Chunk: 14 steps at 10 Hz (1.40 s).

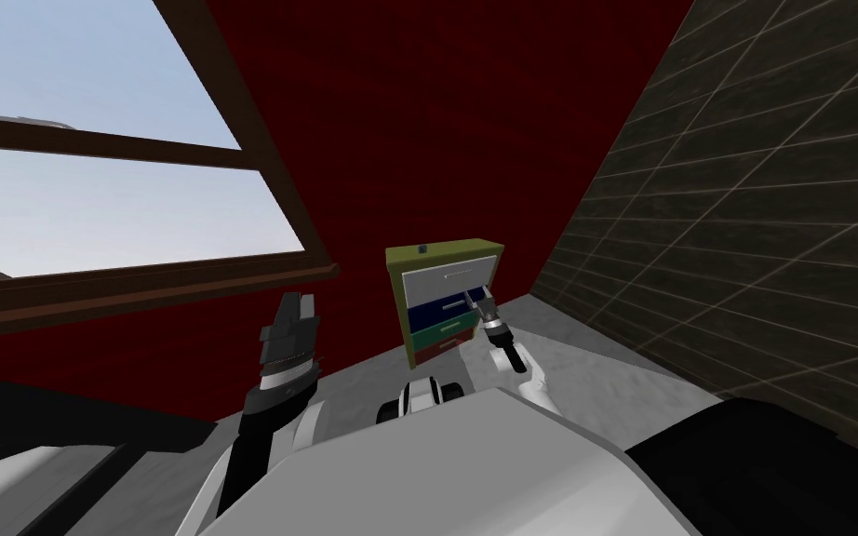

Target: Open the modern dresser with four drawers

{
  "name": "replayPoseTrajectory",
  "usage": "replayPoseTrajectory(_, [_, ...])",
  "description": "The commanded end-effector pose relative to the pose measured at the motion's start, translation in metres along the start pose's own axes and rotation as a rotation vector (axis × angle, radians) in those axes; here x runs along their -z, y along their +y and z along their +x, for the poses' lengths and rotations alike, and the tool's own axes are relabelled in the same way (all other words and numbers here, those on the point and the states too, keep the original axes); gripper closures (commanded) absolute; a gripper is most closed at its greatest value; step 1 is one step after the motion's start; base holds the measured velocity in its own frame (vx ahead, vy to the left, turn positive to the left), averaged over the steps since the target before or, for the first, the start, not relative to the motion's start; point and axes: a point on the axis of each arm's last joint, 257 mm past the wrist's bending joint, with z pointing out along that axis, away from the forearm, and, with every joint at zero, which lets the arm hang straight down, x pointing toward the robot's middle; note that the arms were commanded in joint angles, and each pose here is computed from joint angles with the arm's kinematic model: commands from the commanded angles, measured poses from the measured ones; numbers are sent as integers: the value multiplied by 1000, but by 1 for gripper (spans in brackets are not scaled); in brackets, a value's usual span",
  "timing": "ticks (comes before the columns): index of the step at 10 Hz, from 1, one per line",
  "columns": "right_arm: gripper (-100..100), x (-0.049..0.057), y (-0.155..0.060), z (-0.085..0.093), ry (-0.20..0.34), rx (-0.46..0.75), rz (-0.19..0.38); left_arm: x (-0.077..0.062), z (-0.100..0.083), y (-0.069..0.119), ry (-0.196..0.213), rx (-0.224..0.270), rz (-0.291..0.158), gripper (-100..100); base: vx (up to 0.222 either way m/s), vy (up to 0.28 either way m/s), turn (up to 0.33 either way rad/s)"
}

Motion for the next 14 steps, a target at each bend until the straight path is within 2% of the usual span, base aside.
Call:
replayPoseTrajectory(1, [-100, 1, -2, 6, 8, 71, -3, 0, 0, 0, 0, 0, 0, 0, 28, 15, 3])
replayPoseTrajectory(2, [-100, 6, -6, 18, 29, 129, -7, 0, 0, 0, 0, 0, 0, 0, 46, 25, -5])
replayPoseTrajectory(4, [-100, 6, -6, 19, 30, 166, -7, 0, 0, 0, 0, 0, 0, 0, 33, 21, -3])
replayPoseTrajectory(5, [-100, 12, -11, 31, 54, 222, -13, 0, 0, 0, 0, 0, 0, 0, 35, 31, 0])
replayPoseTrajectory(7, [-100, 12, -11, 31, 53, 259, -14, 0, 0, 0, 0, 0, 0, 0, 29, 19, -1])
replayPoseTrajectory(8, [-100, 20, -15, 44, 78, 314, -21, 0, 0, 0, 0, 0, 0, 0, 36, 16, 5])
replayPoseTrajectory(10, [-100, 20, -15, 44, 78, 349, -22, 0, 0, 0, 0, 0, 0, 0, 30, 13, 1])
replayPoseTrajectory(11, [-100, 28, -19, 57, 103, 405, -30, 0, 0, 0, 0, 0, 0, 0, 31, 12, 10])
replayPoseTrajectory(13, [-100, 28, -19, 57, 103, 436, -32, 0, 0, 0, 0, 0, 0, 0, 28, 13, 2])
replayPoseTrajectory(14, [-100, 36, -23, 69, 128, 488, -41, 0, 0, 0, 0, 0, 0, 0, 37, 17, 16])
